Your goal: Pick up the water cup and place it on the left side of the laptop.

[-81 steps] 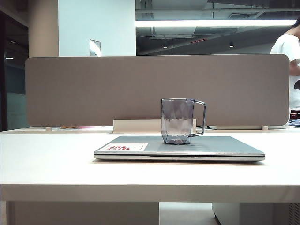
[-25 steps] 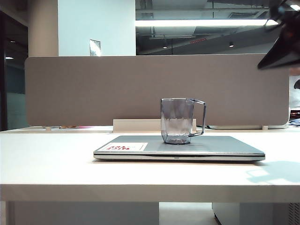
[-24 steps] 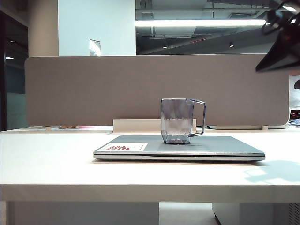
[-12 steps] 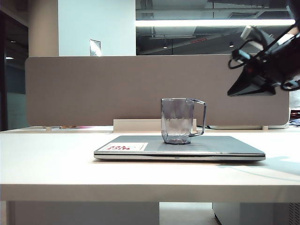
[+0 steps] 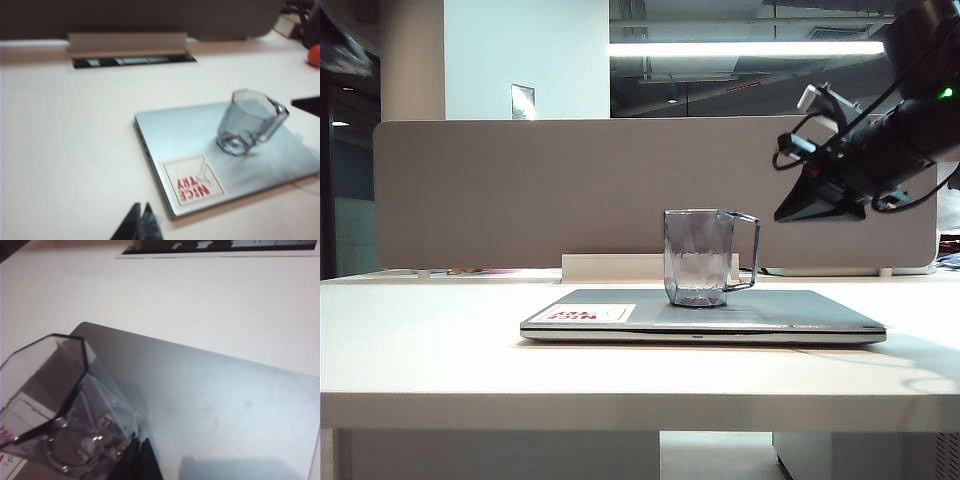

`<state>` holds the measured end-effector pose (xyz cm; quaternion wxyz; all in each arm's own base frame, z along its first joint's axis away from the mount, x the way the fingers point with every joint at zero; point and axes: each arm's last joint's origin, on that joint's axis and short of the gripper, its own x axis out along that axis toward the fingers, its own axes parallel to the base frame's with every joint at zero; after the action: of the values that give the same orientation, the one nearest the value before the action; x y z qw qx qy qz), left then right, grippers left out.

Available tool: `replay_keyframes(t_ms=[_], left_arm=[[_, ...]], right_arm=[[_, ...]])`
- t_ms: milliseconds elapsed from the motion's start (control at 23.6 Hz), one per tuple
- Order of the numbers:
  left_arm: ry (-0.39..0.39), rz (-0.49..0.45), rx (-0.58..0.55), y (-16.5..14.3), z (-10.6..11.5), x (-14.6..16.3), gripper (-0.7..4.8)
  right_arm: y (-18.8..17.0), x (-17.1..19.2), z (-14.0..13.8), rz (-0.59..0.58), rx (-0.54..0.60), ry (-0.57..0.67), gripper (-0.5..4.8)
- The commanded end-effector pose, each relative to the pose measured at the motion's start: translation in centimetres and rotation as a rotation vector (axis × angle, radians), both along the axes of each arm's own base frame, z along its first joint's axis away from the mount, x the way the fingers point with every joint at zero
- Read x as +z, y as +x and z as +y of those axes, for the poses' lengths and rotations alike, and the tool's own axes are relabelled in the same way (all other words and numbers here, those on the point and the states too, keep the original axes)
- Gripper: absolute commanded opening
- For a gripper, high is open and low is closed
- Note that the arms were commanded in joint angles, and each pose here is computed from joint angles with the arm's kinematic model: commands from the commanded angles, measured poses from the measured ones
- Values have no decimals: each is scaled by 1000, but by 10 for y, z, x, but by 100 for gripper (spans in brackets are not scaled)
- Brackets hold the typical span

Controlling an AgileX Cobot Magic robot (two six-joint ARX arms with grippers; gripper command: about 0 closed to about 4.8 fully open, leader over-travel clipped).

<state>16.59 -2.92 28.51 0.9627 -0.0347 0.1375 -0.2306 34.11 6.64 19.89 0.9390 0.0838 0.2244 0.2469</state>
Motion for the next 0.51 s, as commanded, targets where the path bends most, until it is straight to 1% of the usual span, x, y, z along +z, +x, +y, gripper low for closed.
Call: replay_keyframes(t_ms=[42,127,296,508], left_arm=[[9,16,-58,11,-13,3,-6],[16,35,-91,16,-20,2,-6],[68,57,-158,23,-37,-3,-6],[77,71,-163,25,-42,-6,-6]], right_arm=[[8,0,2,-16,9,1,-5],[11,-2,5,-16,14,0,-5],[15,-6,10,-7,23,-1,-5],[14,-10,16,5,49,0,-5]])
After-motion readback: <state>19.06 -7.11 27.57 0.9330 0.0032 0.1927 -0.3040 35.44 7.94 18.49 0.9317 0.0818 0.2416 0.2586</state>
